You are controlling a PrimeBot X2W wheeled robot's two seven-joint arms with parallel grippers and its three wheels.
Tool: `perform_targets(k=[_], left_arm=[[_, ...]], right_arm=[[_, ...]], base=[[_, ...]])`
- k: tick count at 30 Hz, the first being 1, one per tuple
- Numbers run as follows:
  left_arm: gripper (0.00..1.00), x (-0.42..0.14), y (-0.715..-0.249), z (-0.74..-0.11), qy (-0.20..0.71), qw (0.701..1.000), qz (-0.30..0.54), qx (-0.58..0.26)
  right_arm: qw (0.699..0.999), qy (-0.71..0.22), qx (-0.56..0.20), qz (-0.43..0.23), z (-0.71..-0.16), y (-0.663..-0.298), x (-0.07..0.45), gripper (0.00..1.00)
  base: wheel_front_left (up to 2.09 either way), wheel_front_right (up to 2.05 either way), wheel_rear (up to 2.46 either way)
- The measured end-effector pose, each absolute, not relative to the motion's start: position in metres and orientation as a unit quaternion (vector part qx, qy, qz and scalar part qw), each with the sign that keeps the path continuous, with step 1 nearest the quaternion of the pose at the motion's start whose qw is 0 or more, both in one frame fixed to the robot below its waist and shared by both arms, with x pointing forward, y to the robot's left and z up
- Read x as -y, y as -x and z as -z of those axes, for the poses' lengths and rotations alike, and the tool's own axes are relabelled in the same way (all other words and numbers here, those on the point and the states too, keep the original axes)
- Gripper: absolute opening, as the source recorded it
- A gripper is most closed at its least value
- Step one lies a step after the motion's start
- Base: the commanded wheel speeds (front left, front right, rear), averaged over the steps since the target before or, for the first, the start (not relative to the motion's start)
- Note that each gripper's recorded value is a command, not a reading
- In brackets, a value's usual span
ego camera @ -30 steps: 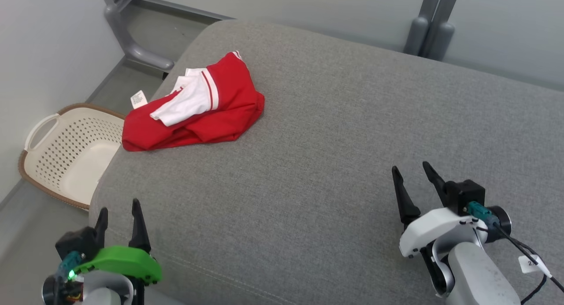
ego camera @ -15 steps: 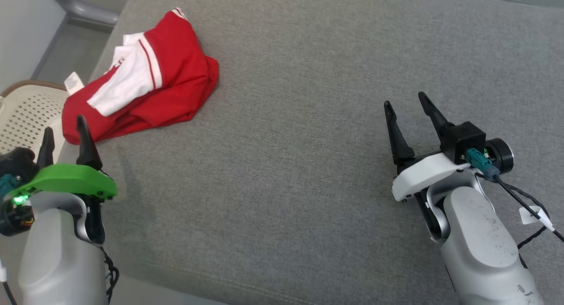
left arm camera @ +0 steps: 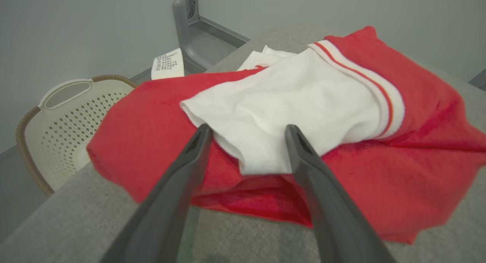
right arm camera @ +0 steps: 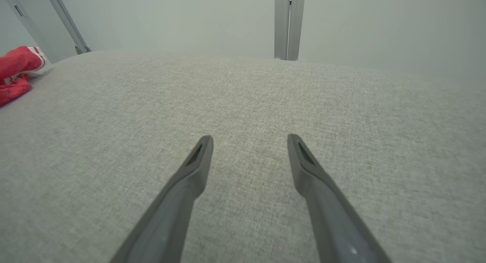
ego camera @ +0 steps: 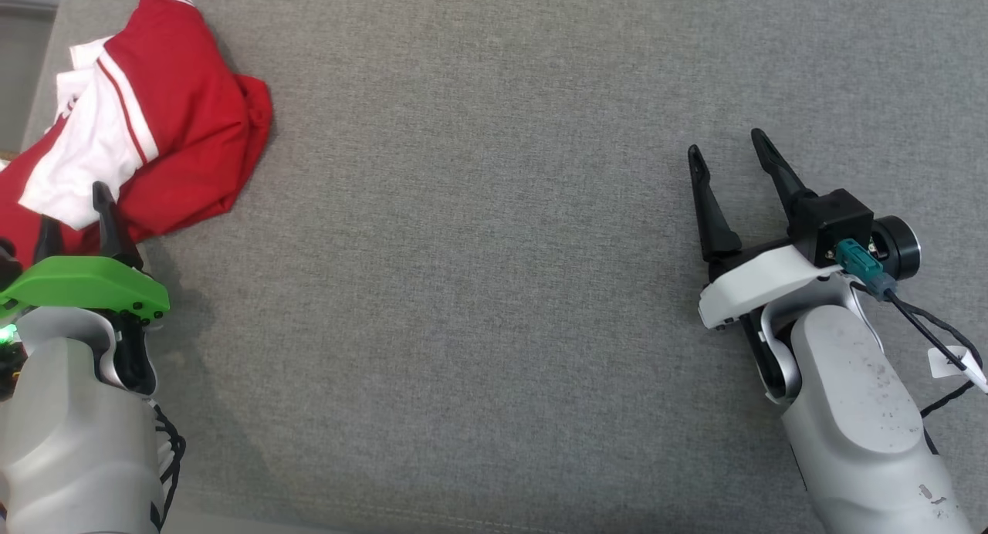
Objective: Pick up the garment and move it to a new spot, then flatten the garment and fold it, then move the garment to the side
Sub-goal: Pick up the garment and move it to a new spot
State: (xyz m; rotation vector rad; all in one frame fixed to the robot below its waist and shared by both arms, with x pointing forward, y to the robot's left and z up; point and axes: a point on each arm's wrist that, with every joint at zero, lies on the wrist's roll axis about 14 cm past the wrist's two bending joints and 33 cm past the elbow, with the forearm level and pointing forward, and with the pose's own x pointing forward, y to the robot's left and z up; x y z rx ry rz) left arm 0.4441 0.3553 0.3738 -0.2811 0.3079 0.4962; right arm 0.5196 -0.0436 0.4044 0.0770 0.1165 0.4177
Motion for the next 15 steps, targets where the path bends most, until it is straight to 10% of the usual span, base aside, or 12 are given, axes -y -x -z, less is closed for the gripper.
perform_targets(k=[1, 4, 15], left_arm=[[1.00, -0.354, -0.445, -0.371, 0.139, 0.948, -0.243, -0.154], [0.00, -0.351, -0.449, -0.365, 0.140, 0.947, -0.241, -0.161], [0.00, -0.343, -0.474, -0.413, 0.103, 0.970, -0.196, -0.104]], right_arm=[[0.976, -0.038, -0.059, -0.205, -0.403, -0.520, 0.045, 1.00], [0.977, -0.036, -0.061, -0.199, -0.401, -0.521, 0.051, 1.00], [0.982, -0.043, -0.048, -0.177, -0.420, -0.516, 0.065, 1.00]], base=[[0.00, 0.00, 0.00], [0.00, 0.00, 0.00], [0.00, 0.00, 0.00]])
